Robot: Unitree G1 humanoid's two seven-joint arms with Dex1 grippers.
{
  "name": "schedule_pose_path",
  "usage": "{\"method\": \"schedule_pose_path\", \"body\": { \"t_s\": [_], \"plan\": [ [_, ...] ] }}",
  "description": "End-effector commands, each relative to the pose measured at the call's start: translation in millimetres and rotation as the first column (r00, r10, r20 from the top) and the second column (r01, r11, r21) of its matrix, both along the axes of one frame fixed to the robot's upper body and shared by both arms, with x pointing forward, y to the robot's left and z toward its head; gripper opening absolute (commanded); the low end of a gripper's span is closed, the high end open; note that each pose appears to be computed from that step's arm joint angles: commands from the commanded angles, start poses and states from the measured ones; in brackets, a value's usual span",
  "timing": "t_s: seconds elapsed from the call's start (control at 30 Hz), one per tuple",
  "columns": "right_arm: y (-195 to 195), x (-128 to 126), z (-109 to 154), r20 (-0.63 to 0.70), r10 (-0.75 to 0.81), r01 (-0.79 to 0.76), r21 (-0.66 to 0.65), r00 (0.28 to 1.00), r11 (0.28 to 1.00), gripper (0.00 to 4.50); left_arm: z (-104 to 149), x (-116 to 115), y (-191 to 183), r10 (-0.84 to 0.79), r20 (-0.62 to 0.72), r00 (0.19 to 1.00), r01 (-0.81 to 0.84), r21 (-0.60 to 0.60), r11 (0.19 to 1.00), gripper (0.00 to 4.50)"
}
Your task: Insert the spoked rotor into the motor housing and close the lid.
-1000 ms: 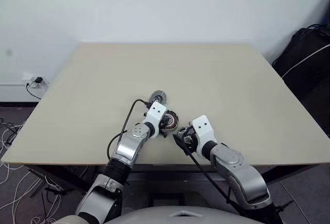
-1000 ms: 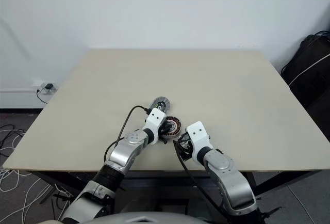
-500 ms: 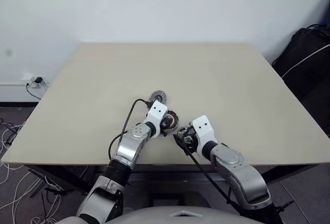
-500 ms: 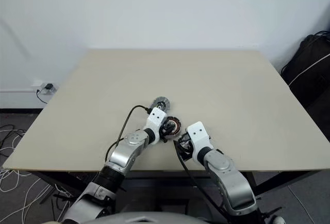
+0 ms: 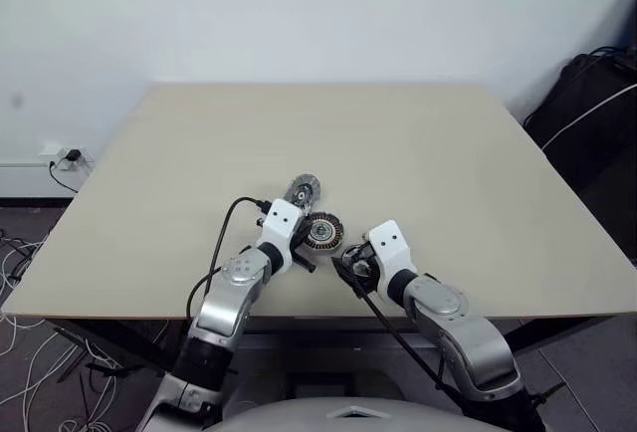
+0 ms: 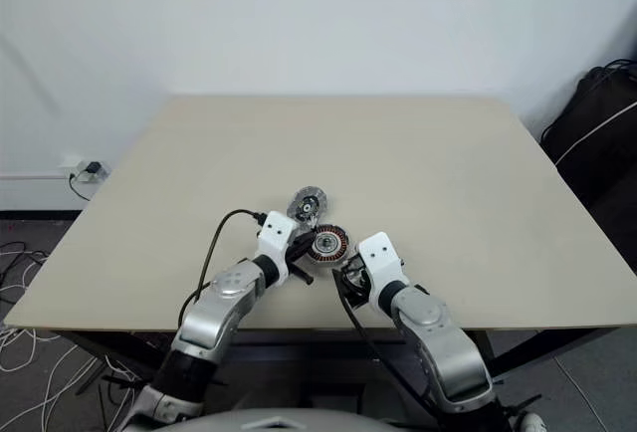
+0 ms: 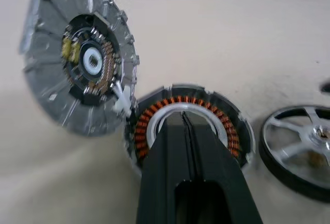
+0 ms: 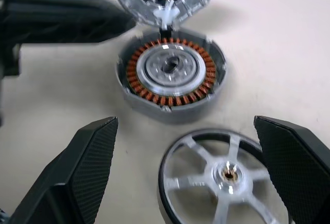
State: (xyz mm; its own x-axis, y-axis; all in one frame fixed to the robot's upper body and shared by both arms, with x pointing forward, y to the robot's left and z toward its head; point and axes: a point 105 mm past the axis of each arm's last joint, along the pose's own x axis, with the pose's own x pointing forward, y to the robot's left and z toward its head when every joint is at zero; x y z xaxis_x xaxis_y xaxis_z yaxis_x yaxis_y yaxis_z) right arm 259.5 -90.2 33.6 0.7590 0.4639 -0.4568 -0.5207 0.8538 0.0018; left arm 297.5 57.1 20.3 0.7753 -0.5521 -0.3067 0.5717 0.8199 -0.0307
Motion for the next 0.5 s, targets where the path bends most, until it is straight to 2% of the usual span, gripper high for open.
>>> {"method": "schedule_pose_path", "body": {
  "t_s": [0.03,0.13,0.33,0.5],
  "plan": [
    [8.8,7.9,12.7,0.047,0.023,-0.024,0.017,0.999,1.000,4.50,14.2,-5.0,10.1,0.019,0.103,0.994,-0.020,0.005,1.000,0.02],
    [15.2,13.9,11.7,0.037,0.039,-0.039,0.004,0.999,0.999,3.89,2.1,-21.3,16.4,0.011,0.092,0.996,-0.013,0.026,1.000,0.00],
    [31.5,30.9,9.3,0.036,0.068,-0.067,-0.039,0.997,0.997,1.88,-10.1,-36.9,21.2,0.049,0.065,0.997,-0.050,0.011,0.999,0.00],
    [42.0,44.3,1.7,0.023,0.089,-0.087,-0.090,0.996,0.992,0.19,-14.6,-46.7,16.6,0.017,0.030,0.999,-0.017,-0.016,1.000,0.00]
  ]
}}
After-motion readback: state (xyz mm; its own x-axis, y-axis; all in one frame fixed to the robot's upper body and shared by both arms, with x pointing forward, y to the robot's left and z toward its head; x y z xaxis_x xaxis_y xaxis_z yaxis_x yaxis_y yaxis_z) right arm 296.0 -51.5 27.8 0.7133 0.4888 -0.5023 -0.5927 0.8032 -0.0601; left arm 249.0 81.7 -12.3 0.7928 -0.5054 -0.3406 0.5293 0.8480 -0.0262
